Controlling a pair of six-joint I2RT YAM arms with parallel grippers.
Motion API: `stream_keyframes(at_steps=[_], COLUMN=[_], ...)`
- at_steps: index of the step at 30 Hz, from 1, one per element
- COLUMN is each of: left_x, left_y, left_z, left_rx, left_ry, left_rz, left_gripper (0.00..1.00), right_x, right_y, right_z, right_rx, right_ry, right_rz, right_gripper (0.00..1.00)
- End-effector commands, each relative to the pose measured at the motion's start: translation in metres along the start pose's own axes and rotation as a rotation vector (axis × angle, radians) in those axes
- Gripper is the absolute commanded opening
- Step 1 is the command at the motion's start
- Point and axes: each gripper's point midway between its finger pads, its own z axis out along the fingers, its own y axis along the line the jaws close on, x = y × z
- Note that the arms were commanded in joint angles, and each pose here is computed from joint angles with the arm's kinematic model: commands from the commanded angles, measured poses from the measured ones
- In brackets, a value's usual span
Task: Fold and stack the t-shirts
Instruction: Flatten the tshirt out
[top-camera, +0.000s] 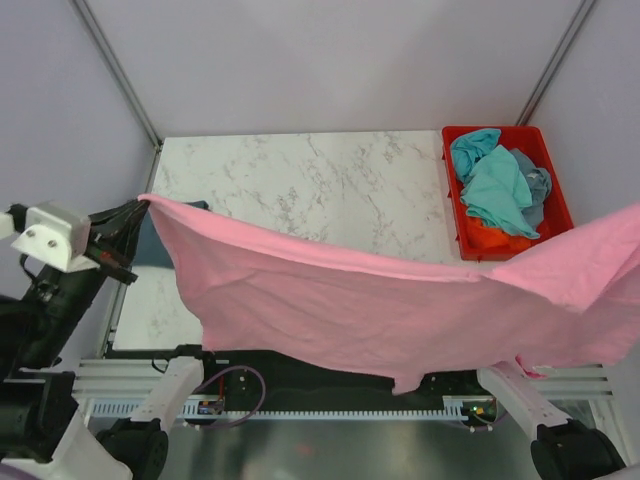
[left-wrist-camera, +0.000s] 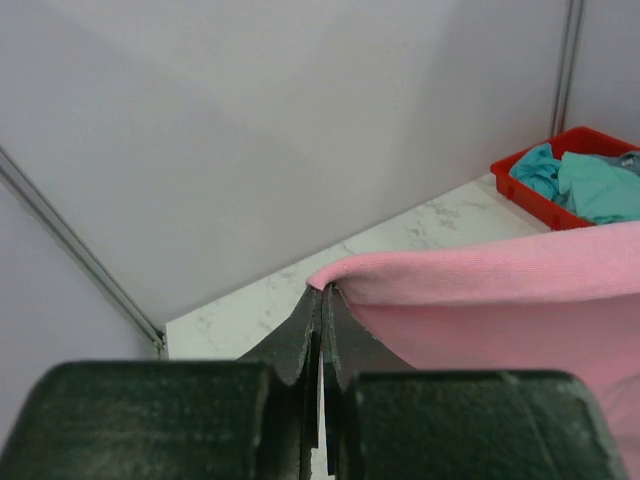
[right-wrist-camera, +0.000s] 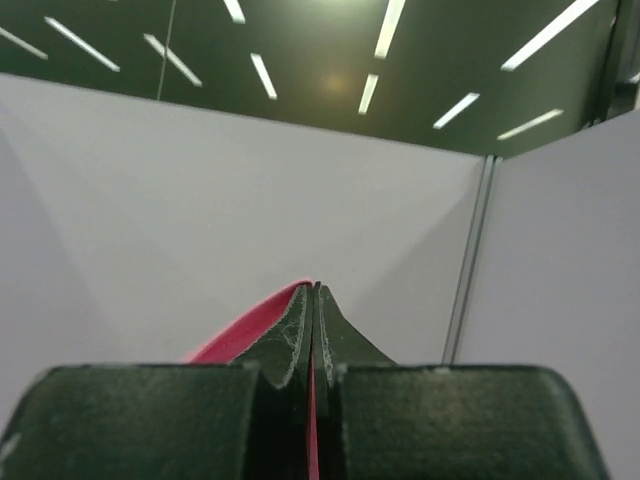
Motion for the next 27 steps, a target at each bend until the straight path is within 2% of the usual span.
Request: stream_keyframes(at_steps=[1,2,3,4,5,7,8,10,11,13,14,16,17,18,19,20,21,22,23,24,26,27], left_x=[0.052,0.079,0.093,0.107,0.138,0.170,0.201,0.223,0.250,0.281,0.314,0.345,0.359,0.370,0.382,0.387,0.411,0.412,0.418,0.435,0.437,0.451], left_y=[0.003,0.002,0.000,-0.002,-0.006,-0.007,-0.012,-0.011,-0.013,-0.018,-0.023,-0.030,-0.025,0.001,0.007,0.012,0.013,0.017,0.018,0.027,0.039,0.042], left_z=[0.043,0.054,0.058,0.063,0.072,0.083,0.087,0.100,0.108,0.110,0.112,0.110,0.123,0.160,0.172,0.182,0.193,0.202,0.209,0.227,0.246,0.250], left_rx=[0.058,0.078,0.090,0.109,0.132,0.153,0.171,0.183,0.198,0.215,0.235,0.255,0.250,0.163,0.143,0.132,0.134,0.134,0.136,0.103,0.073,0.049], left_ry=[0.156,0.222,0.255,0.284,0.351,0.418,0.483,0.503,0.555,0.637,0.726,0.815,0.807,0.743,0.748,0.748,0.792,0.793,0.804,0.810,0.804,0.836], left_rz=[-0.045,-0.073,-0.082,-0.090,-0.117,-0.132,-0.160,-0.159,-0.179,-0.217,-0.258,-0.300,-0.279,-0.213,-0.206,-0.203,-0.216,-0.216,-0.220,-0.227,-0.218,-0.235], left_gripper=[0.02,0.02,0.02,0.02,0.02,0.02,0.02,0.02,0.02,0.02,0.02,0.02,0.02,0.02,0.02,0.02,0.02,0.02,0.02,0.02,0.02,0.02], right_x=[0.078,0.089,0.128,0.143,0.181,0.216,0.258,0.291,0.333,0.370,0.413,0.446,0.486,0.504,0.519,0.557,0.574,0.614,0.620,0.634,0.669,0.681], right_y=[0.019,0.023,0.037,0.042,0.052,0.064,0.074,0.083,0.093,0.103,0.112,0.116,0.123,0.125,0.125,0.126,0.125,0.129,0.129,0.132,0.137,0.140], right_z=[0.035,0.033,0.035,0.036,0.032,0.030,0.021,0.018,0.009,0.005,-0.006,-0.001,-0.005,-0.002,0.008,0.013,0.017,0.013,0.030,0.034,0.049,0.051], right_rx=[-0.040,-0.052,-0.096,-0.110,-0.130,-0.162,-0.181,-0.199,-0.216,-0.228,-0.243,-0.234,-0.239,-0.234,-0.221,-0.200,-0.177,-0.171,-0.166,-0.173,-0.186,-0.193], right_ry=[0.148,0.167,0.243,0.268,0.343,0.395,0.475,0.519,0.604,0.660,0.747,0.762,0.831,0.849,0.846,0.899,0.917,0.969,0.950,0.963,0.987,1.009], right_rz=[0.024,0.030,0.039,0.046,0.059,0.070,0.074,0.084,0.094,0.107,0.111,0.099,0.094,0.088,0.077,0.055,0.044,0.044,0.042,0.037,0.019,0.016], right_gripper=[0.00,0.00,0.00,0.00,0.00,0.00,0.00,0.00,0.00,0.00,0.00,0.00,0.00,0.00,0.00,0.00,0.00,0.00,0.00,0.00,0.00,0.00])
